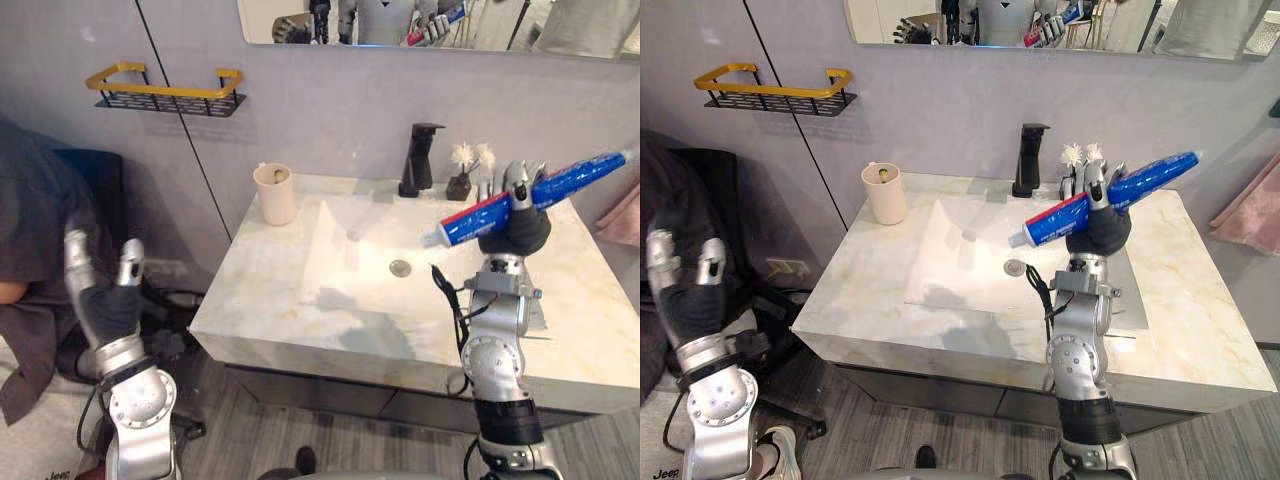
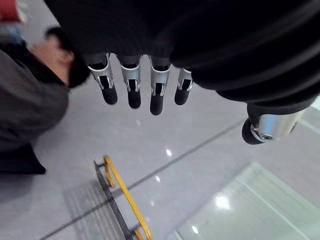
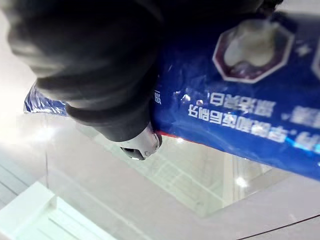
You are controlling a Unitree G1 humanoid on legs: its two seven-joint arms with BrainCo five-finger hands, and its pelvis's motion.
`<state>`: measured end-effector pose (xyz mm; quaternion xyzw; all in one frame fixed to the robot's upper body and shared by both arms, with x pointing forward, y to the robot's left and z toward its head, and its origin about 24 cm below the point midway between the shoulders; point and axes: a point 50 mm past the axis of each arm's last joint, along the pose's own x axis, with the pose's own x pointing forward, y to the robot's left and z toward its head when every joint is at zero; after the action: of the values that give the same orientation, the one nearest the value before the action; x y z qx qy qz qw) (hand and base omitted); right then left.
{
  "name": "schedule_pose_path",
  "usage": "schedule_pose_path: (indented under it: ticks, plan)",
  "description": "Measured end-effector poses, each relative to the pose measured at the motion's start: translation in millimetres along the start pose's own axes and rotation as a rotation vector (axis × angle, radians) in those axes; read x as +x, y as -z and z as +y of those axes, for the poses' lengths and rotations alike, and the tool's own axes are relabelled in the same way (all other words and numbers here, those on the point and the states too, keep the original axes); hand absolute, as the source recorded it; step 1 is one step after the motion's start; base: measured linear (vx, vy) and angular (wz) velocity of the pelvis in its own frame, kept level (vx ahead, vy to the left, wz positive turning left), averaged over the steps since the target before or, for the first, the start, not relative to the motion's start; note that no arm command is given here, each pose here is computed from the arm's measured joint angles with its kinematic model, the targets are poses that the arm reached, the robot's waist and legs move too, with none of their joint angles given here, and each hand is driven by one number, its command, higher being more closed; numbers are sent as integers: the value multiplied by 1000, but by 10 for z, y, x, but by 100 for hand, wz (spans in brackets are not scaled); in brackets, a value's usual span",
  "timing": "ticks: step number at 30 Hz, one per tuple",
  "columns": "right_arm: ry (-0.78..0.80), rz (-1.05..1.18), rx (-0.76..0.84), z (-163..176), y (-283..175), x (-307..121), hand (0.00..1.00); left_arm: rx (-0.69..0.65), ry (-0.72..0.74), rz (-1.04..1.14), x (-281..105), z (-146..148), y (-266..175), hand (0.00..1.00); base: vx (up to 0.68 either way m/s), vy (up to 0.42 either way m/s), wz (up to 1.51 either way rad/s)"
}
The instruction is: Organize washtable
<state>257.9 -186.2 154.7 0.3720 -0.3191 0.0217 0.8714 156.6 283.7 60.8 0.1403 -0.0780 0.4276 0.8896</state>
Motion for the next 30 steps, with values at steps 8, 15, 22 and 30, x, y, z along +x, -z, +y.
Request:
schedule_pose_path:
  ticks: [8, 15, 22, 30]
  plan:
    - [158, -22, -200, -292, -82, -41, 100, 116, 144, 684, -830, 219, 1229, 0, 22, -17, 19]
    - [221, 12, -347, -435, -36, 102, 100, 201, 422, 901, -1351, 38, 1532, 0, 18, -21, 29]
    - [158, -105, -469, -205, -212, 815, 100, 243, 615, 926, -1526, -145, 1570, 0, -4, -62, 36]
    - [102, -302, -652, 353, -585, 1612, 100, 242, 690, 856, -1373, -331, 1527, 0, 18, -55, 30]
